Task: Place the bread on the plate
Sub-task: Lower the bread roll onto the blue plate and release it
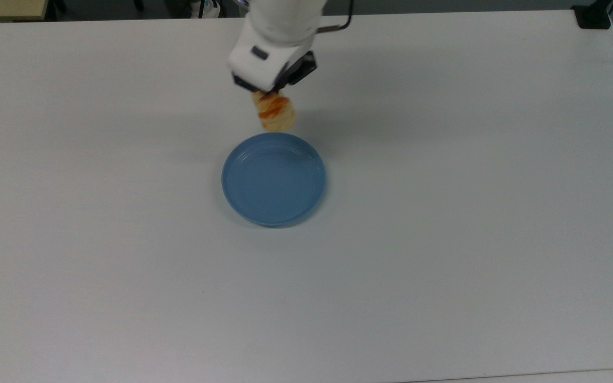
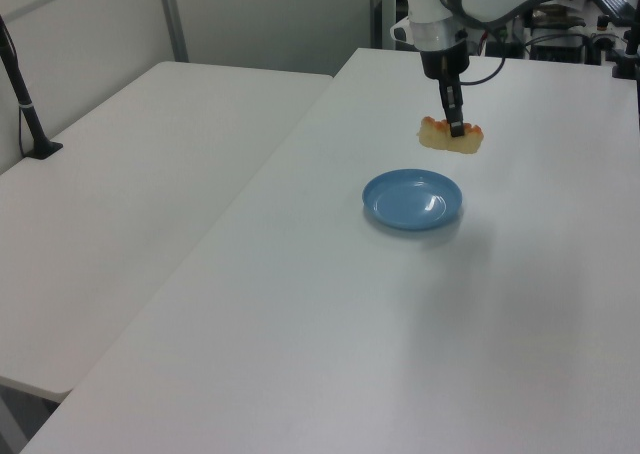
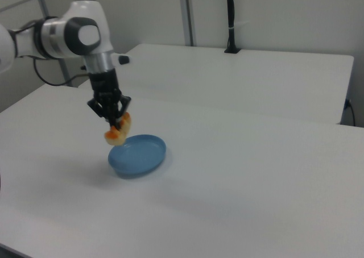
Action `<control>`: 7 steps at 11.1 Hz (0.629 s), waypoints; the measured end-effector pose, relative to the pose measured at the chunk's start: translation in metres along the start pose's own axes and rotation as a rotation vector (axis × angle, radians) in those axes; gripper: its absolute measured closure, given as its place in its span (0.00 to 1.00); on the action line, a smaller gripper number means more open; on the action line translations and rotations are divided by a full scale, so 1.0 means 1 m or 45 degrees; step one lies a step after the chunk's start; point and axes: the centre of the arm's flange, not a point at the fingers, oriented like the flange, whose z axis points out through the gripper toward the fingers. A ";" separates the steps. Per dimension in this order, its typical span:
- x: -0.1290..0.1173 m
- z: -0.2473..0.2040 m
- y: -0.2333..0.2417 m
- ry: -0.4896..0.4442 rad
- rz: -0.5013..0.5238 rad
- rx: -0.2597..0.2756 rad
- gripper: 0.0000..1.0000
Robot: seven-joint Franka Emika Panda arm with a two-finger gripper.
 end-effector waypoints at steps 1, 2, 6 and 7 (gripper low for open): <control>0.009 0.016 0.017 0.013 0.031 0.000 0.88; 0.022 0.040 0.026 0.004 0.047 -0.002 0.87; 0.075 0.119 0.006 0.041 0.188 -0.023 0.78; 0.080 0.124 0.000 0.046 0.205 -0.022 0.74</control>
